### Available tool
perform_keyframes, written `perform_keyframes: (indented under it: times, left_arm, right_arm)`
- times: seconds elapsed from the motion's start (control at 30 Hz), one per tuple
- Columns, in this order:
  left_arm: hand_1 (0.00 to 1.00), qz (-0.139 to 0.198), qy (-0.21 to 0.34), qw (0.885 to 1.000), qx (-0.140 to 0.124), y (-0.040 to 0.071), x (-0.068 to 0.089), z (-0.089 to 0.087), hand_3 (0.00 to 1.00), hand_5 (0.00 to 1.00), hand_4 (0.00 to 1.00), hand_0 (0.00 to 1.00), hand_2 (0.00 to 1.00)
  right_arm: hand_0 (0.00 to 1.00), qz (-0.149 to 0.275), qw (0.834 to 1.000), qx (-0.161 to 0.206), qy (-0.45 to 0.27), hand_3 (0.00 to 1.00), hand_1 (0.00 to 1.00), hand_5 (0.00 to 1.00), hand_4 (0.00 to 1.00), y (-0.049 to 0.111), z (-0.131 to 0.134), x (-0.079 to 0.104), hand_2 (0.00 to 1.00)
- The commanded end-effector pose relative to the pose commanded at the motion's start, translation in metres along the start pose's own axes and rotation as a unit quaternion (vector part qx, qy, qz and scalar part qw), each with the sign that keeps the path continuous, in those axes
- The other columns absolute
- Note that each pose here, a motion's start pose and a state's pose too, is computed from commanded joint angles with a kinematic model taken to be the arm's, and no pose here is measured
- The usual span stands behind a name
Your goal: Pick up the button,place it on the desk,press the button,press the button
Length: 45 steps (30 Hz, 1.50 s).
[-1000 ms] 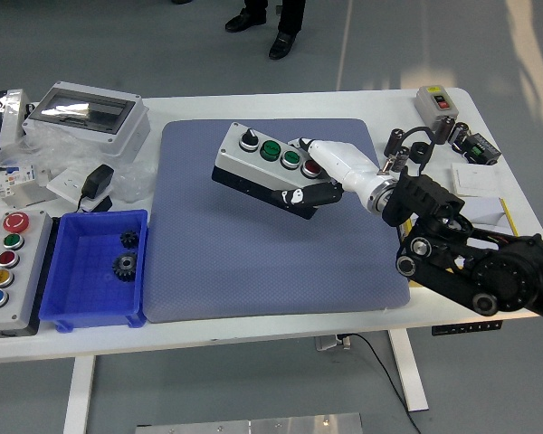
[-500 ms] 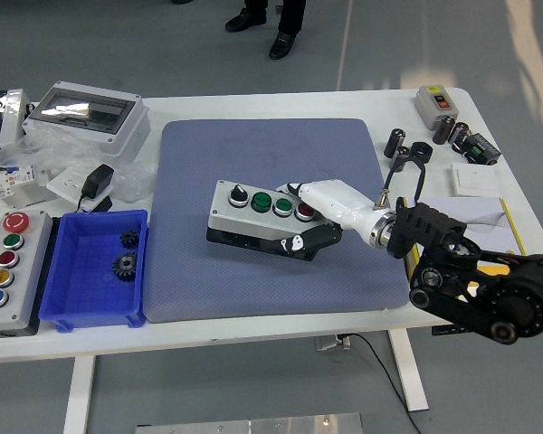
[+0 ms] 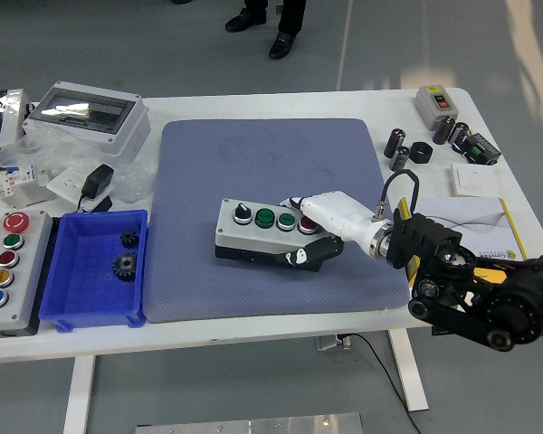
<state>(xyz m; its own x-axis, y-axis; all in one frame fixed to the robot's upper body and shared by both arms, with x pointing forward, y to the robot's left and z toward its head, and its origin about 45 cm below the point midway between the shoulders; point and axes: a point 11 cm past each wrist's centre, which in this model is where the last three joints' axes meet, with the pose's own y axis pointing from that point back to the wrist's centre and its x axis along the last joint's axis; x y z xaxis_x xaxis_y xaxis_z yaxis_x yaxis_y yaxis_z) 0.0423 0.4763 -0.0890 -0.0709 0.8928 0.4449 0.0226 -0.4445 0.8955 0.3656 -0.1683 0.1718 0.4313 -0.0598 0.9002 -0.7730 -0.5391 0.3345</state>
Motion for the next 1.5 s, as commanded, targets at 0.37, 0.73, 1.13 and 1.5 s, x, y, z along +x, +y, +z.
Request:
perform_keyframes:
  times: [0.37,0.73,1.13,1.5]
  left_arm:
    - [0.59,-0.001,-0.001,1.0,0.003,0.0,-0.001,0.0,0.611,0.335,0.631,0.613,0.572]
    - [0.589,-0.002,-0.002,1.0,0.018,0.0,-0.002,-0.008,0.611,0.335,0.626,0.612,0.572]
    - [0.59,-0.001,-0.004,1.0,0.016,0.0,-0.001,-0.007,0.609,0.336,0.626,0.612,0.571]
    - [0.589,0.0,-0.006,1.0,0.019,-0.001,0.001,-0.011,0.609,0.332,0.623,0.612,0.571]
  right_arm:
    - [0.405,-0.009,1.0,0.007,0.014,0.484,0.512,0.002,0.223,-0.003,-0.002,-0.004,0.52]
    - [0.56,-0.014,1.0,0.003,0.019,0.506,0.584,0.002,0.183,-0.004,-0.001,-0.004,0.556]
    - [0.7,-0.022,1.0,-0.003,0.013,0.659,0.687,0.002,0.119,-0.006,0.005,-0.005,0.672]
    - [0.714,-0.032,0.999,-0.005,0.006,0.7,0.705,0.002,0.186,-0.007,0.006,-0.003,0.704]
